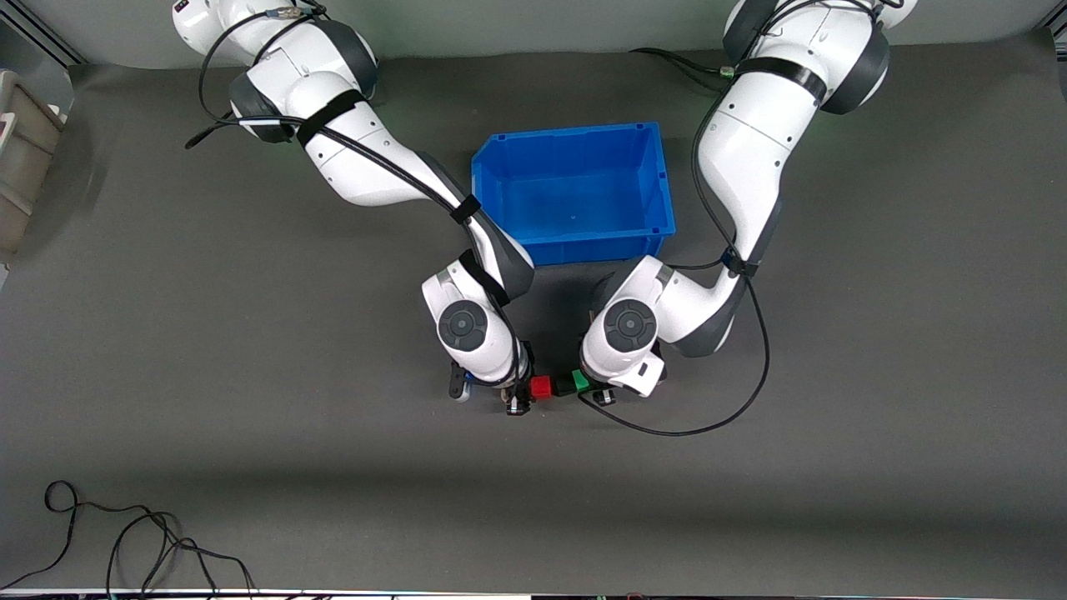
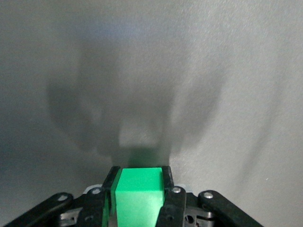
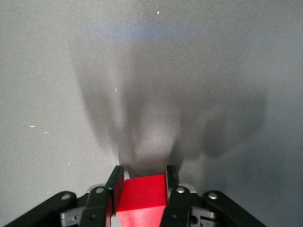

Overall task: Attach green and red cubes to black cube
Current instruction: 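Press the red cube and the green cube against the black cube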

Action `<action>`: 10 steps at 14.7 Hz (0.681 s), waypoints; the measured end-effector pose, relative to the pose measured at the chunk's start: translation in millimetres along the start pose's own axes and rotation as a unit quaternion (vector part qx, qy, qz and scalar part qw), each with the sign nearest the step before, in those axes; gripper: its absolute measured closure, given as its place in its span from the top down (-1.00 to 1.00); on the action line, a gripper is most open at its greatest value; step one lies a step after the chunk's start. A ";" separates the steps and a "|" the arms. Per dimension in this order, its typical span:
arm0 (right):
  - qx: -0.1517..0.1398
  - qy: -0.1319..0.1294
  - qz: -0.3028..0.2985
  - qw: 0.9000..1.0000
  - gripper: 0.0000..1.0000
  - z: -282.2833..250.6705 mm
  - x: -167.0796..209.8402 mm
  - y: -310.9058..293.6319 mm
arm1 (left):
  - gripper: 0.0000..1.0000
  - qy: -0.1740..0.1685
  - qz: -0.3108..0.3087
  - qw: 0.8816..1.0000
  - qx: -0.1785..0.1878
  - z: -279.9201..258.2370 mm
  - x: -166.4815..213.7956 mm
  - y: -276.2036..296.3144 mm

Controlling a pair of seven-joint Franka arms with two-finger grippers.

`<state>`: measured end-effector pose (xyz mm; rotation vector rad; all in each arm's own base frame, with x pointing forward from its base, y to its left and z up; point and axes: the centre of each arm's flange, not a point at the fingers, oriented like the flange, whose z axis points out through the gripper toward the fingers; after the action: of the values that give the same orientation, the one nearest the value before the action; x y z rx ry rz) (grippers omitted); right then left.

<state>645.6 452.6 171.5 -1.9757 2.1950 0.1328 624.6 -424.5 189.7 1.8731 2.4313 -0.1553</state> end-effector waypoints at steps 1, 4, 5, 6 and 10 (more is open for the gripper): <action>0.001 -0.001 0.000 1.000 -0.19 0.2 -0.4 -0.4 | -0.21 0.000 0.002 1.000 0.000 0.0 -1.3 -1.3; 0.002 0.000 -0.002 1.000 -0.19 1.2 -1.1 -0.4 | -0.21 0.001 0.004 1.000 0.000 0.3 -1.3 -1.7; 0.002 0.000 -0.002 1.000 -0.19 1.5 -1.3 -0.1 | -0.21 0.001 0.005 1.000 0.000 0.3 -1.3 -1.7; 0.002 0.001 -0.002 1.000 -0.19 1.9 -1.4 0.1 | -0.21 0.002 0.006 1.000 0.000 0.3 -1.3 -1.7; 0.008 0.011 -0.017 1.000 0.42 3.0 -3.5 2.4 | -0.15 0.013 0.026 0.999 -0.014 0.1 -3.8 -3.9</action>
<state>643.9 456.9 169.2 -2.0147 2.1671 0.0875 621.9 -429.2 190.2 1.9351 2.3861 -0.0942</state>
